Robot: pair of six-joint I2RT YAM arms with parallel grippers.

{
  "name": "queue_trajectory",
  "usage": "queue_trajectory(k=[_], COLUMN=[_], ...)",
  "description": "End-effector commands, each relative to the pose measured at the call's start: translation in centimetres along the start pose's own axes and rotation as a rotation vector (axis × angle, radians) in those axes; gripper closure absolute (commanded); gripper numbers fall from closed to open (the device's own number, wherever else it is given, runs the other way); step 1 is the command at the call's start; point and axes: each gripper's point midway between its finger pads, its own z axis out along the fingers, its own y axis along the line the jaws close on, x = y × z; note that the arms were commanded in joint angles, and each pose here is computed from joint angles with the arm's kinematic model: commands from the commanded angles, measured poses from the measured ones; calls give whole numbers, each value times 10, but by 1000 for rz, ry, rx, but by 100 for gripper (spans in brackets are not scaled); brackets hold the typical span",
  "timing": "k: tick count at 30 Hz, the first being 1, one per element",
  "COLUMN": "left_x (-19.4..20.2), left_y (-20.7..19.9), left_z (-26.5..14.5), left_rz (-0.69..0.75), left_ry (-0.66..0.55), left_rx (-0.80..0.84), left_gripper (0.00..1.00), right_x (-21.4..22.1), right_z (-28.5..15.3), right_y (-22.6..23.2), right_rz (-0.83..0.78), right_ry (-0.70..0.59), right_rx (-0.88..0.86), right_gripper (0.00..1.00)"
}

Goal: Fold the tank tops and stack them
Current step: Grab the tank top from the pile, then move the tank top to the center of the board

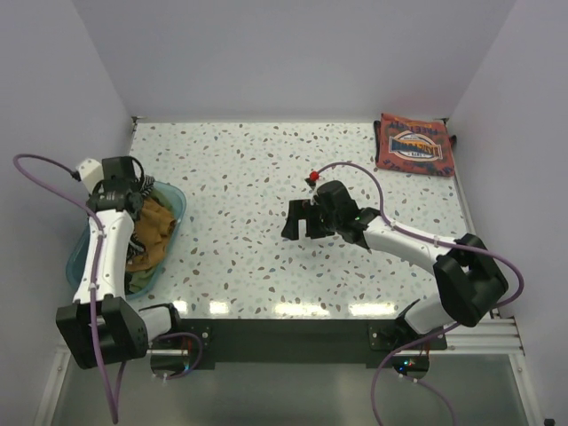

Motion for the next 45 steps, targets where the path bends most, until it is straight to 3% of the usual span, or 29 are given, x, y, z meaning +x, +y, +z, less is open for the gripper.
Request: queue_trajectory(k=[1, 9, 14, 16, 17, 19, 20, 21, 25, 29, 35, 37, 38, 40, 42, 43, 44, 45], left_x=[-86, -197, -232, -242, -240, -253, -249, -268, -259, -234, -143, -112, -79, -68, -22, -27, 1, 5], left_y=[1, -47, -116, -148, -171, -194, -218, -215, -249, -243, -244, -242, -250, -239, -240, -234, -231, -231], left_z=[-43, -121, -154, -197, -195, -246, -244, -277, -332, -385, -452, -455, -430, -400, -328, -285, -237, -213], left_rz=[-102, -185, -146, -109, -75, -70, -39, -76, -70, -60, 90, 146, 211, 164, 207, 176, 210, 170], left_ry=[-196, -369, -424, -479, -466, -515, -498, -553, -579, -601, -517, -448, -388, -372, -269, -250, -179, -131], left_rx=[25, 315, 581, 687, 703, 804, 815, 867, 1036, 1205, 1420, 1501, 1469, 1389, 1198, 1092, 1006, 982], left_gripper=[100, 100, 100, 100, 100, 100, 100, 100, 100, 100, 100, 100, 100, 94, 89, 89, 89, 87], right_x=[-16, -50, -81, -98, -106, -127, -135, -143, -178, -190, -187, -181, -179, -168, -153, -146, -140, -128], right_z=[-6, -26, -38, -46, -50, -62, -68, -74, -107, -133, -167, -177, -178, -178, -171, -168, -166, -157], right_y=[16, 32, 37, 41, 39, 39, 39, 36, 33, 24, 8, 2, 0, -8, -24, -31, -36, -45], right_rz=[-11, -45, -49, -56, -58, -53, -53, -50, -27, -30, -32, -29, -30, -20, -6, 5, 9, 9], right_ry=[-36, -107, -186, -232, -261, -312, -333, -362, -466, -539, -637, -660, -667, -669, -649, -634, -626, -596], right_rx=[-46, -38, 3, 19, 46, 72, 84, 108, 137, 179, 259, 272, 276, 286, 332, 352, 365, 383], right_gripper=[2, 2, 2, 2, 2, 2, 2, 1, 1, 1, 1, 1, 1, 1, 1, 1, 1, 2])
